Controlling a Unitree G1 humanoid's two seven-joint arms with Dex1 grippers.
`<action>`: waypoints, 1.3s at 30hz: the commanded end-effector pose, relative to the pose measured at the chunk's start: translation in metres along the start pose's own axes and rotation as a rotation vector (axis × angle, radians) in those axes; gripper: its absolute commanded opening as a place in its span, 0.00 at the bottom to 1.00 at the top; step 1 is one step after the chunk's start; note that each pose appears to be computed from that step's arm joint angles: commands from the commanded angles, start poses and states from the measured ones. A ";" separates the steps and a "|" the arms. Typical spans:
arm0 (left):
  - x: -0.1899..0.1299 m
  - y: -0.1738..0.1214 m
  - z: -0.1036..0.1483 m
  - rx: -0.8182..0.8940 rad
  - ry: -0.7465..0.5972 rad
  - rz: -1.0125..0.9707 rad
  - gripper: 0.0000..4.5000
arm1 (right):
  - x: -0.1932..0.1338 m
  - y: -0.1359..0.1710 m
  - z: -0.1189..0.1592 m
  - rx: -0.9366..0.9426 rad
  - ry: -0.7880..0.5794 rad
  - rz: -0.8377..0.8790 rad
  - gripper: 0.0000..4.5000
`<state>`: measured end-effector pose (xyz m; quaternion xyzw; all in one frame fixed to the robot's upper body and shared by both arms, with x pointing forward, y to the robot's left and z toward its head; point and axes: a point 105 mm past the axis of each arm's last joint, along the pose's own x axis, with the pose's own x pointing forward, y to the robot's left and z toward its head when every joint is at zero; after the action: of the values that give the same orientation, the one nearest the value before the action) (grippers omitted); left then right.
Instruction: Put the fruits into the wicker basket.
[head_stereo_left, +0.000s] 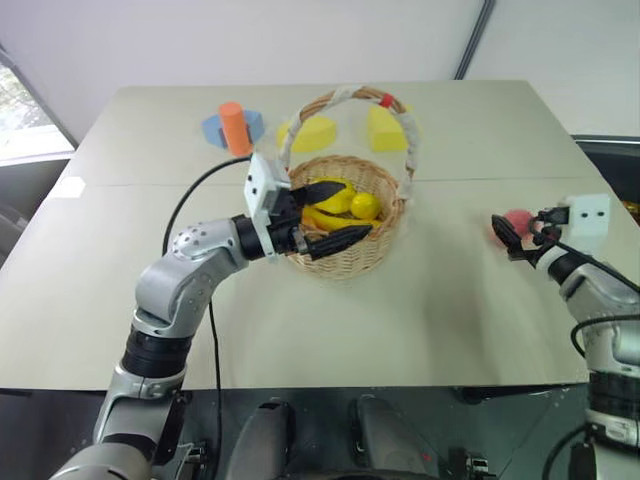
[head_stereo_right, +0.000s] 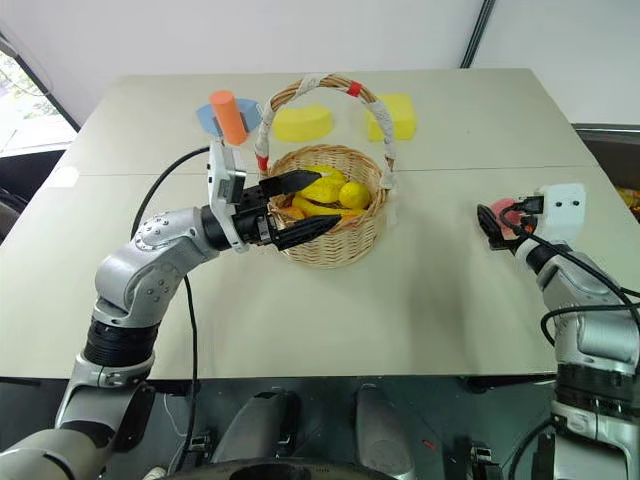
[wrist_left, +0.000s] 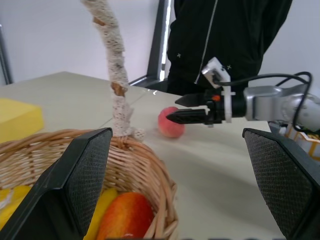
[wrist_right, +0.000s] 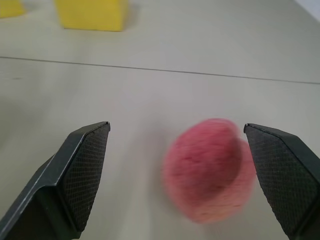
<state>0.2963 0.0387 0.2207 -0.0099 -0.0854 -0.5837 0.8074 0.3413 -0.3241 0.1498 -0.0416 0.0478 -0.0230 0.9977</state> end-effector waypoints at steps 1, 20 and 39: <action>0.004 -0.010 0.005 0.041 -0.010 -0.022 0.99 | 0.005 -0.016 0.002 0.006 -0.017 -0.074 1.00; -0.018 0.011 0.003 0.066 -0.001 0.096 1.00 | 0.000 0.010 0.033 -0.116 -0.132 0.125 0.44; -0.090 0.042 -0.007 0.121 0.066 0.301 1.00 | -0.029 0.247 0.110 -0.128 -0.330 0.856 0.44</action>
<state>0.3132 0.1382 0.1903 0.0306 -0.0625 -0.4503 0.8901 0.3307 -0.0660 0.2342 -0.0752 -0.0866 0.4158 0.9022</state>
